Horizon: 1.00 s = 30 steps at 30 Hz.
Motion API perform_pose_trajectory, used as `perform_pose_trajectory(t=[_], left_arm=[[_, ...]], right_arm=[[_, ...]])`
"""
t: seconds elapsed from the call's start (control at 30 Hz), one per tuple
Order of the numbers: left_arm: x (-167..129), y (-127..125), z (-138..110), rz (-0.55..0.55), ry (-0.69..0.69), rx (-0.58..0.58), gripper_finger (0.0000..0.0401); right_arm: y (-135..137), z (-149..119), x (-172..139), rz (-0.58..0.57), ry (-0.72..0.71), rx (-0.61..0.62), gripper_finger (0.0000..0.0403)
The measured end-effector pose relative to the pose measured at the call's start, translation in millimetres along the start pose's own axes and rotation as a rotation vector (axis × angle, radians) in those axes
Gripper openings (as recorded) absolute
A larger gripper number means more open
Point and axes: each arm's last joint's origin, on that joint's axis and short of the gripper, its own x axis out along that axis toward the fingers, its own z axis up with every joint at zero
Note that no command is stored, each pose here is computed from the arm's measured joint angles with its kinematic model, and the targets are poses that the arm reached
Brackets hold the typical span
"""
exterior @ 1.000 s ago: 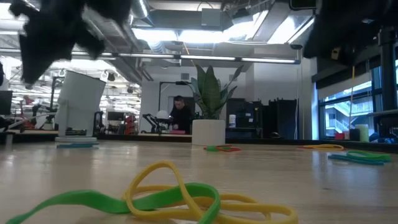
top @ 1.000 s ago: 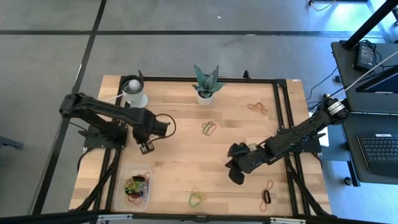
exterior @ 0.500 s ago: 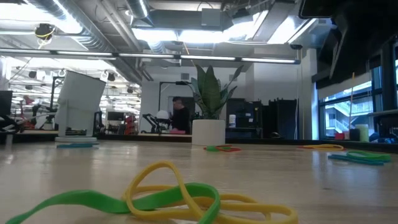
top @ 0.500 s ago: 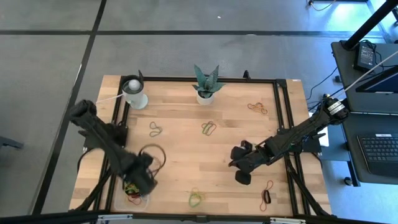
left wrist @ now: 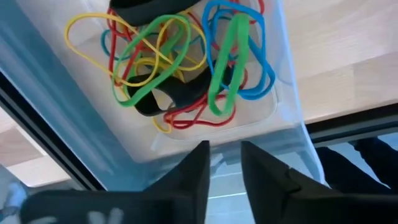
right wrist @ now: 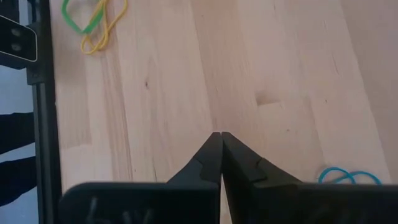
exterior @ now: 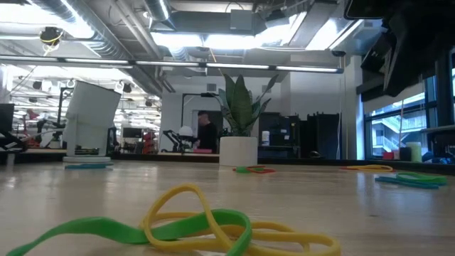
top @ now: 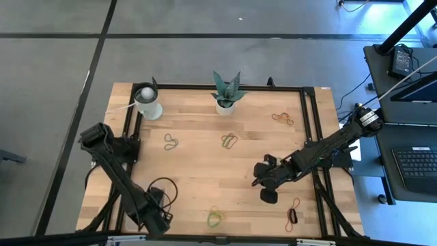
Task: Pick and place rubber bands into bin
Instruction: Put the yellow rubber band into the transparent bin
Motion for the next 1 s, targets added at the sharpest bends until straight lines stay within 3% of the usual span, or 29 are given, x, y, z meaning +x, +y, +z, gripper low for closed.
perform_pose_trajectory(t=[0.27,0.47,0.6,0.73,0.83,1.0], left_arm=[[-2.5,1.1,1.3,-0.001,-0.004,-0.003,0.0133],[-4.1,-0.5,4.8,-0.024,-0.037,0.018,0.0129],[-18.5,-5.6,14.0,-0.155,-0.158,0.07,0.0111],[-39.0,-10.3,36.9,-0.239,-0.293,0.13,0.0081],[-51.0,-15.3,66.2,-0.205,-0.347,0.204,0.0056],[-66.6,-33.9,121.7,-0.176,-0.451,0.521,0.0007]], right_arm=[[1.9,-1.6,-0.3,0.02,0.015,0.005,0.001],[4.5,-3.8,-0.8,0.023,0.017,0.006,0.001],[4.6,-3.6,-0.8,0.024,0.015,0.007,0.001],[5.8,-1.9,-0.8,0.035,-0.004,0.01,0.001],[7.2,1.0,-0.9,0.035,-0.046,0.016,0.0009],[9.6,4.5,-1.3,0.051,-0.089,0.028,0.0009]])
